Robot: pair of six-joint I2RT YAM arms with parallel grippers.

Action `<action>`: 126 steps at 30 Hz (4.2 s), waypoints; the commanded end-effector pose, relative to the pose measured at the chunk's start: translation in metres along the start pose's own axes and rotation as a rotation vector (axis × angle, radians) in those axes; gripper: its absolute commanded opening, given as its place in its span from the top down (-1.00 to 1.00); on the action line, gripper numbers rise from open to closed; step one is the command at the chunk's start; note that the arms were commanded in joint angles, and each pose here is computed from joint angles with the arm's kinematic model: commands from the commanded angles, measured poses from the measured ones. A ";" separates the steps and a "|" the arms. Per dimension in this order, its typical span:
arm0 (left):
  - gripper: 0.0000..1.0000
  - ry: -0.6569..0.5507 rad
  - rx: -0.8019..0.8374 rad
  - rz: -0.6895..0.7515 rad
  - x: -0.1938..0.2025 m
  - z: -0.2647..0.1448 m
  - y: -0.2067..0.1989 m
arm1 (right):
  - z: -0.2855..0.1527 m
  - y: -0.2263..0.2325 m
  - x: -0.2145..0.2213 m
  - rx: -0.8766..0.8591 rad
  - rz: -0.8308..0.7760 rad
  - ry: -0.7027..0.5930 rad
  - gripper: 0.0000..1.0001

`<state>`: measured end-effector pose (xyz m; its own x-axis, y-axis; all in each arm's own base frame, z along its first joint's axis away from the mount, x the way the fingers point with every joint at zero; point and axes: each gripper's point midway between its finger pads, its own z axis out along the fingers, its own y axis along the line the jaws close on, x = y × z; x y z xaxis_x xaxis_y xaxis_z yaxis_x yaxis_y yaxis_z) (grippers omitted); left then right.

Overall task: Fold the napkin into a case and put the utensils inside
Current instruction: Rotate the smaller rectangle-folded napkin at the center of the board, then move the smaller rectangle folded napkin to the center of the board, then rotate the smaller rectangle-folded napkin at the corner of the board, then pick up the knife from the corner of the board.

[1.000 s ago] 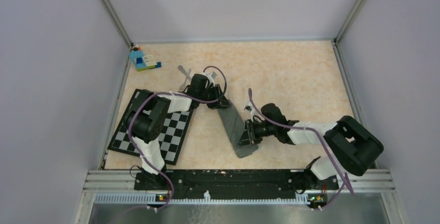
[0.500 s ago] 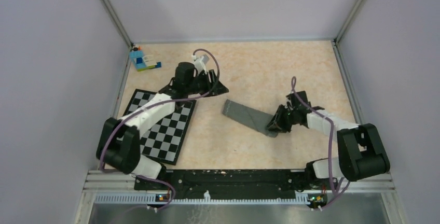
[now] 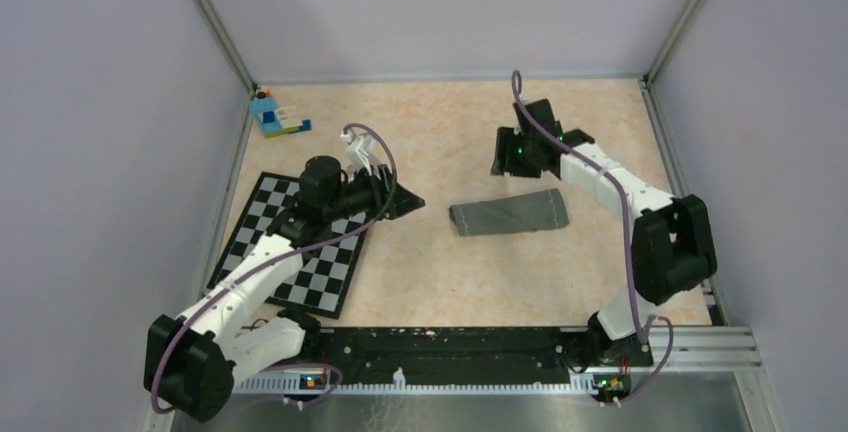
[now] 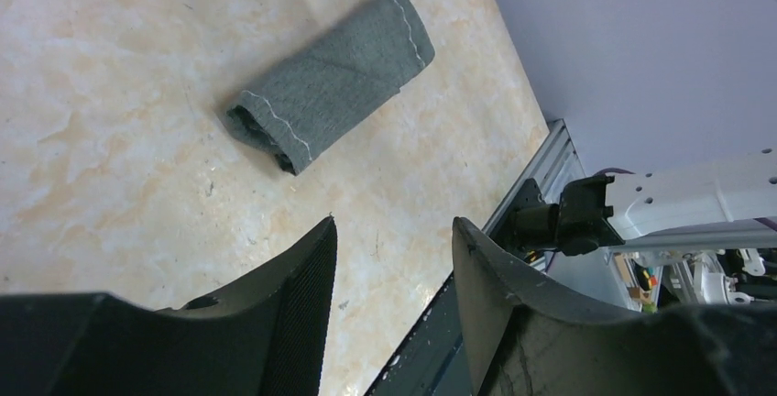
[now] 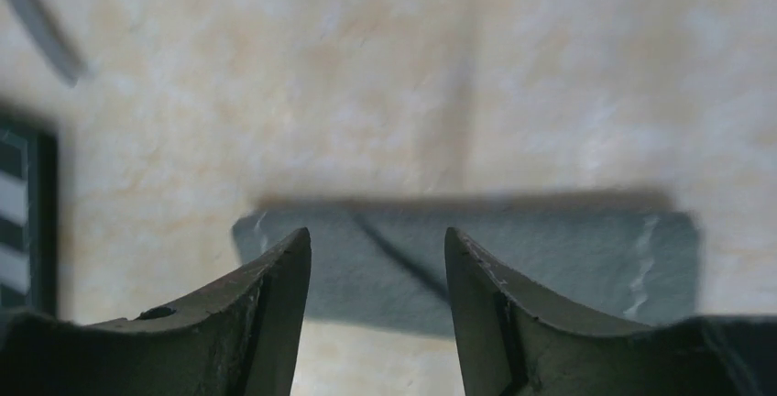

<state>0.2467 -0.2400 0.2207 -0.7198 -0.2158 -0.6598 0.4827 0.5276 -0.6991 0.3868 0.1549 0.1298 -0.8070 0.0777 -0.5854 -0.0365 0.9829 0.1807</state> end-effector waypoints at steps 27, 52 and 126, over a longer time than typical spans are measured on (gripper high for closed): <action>-0.10 0.030 0.177 0.055 0.013 -0.017 -0.033 | 0.005 -0.217 0.066 0.890 -0.245 0.337 1.00; -0.11 0.016 0.165 0.100 0.011 -0.026 -0.036 | 0.091 -0.065 0.014 0.296 -0.109 0.181 0.57; -0.82 -0.486 -0.439 0.128 -0.056 -0.157 -0.009 | 0.132 0.267 0.029 -0.475 -0.342 0.077 -0.05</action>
<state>0.1975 -0.1166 0.3108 -0.3354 -0.3910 -0.8571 0.3062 0.8152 -0.4917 0.4429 0.4261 0.0408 -0.7189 -0.2635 -0.6432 -0.5458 0.7871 0.2875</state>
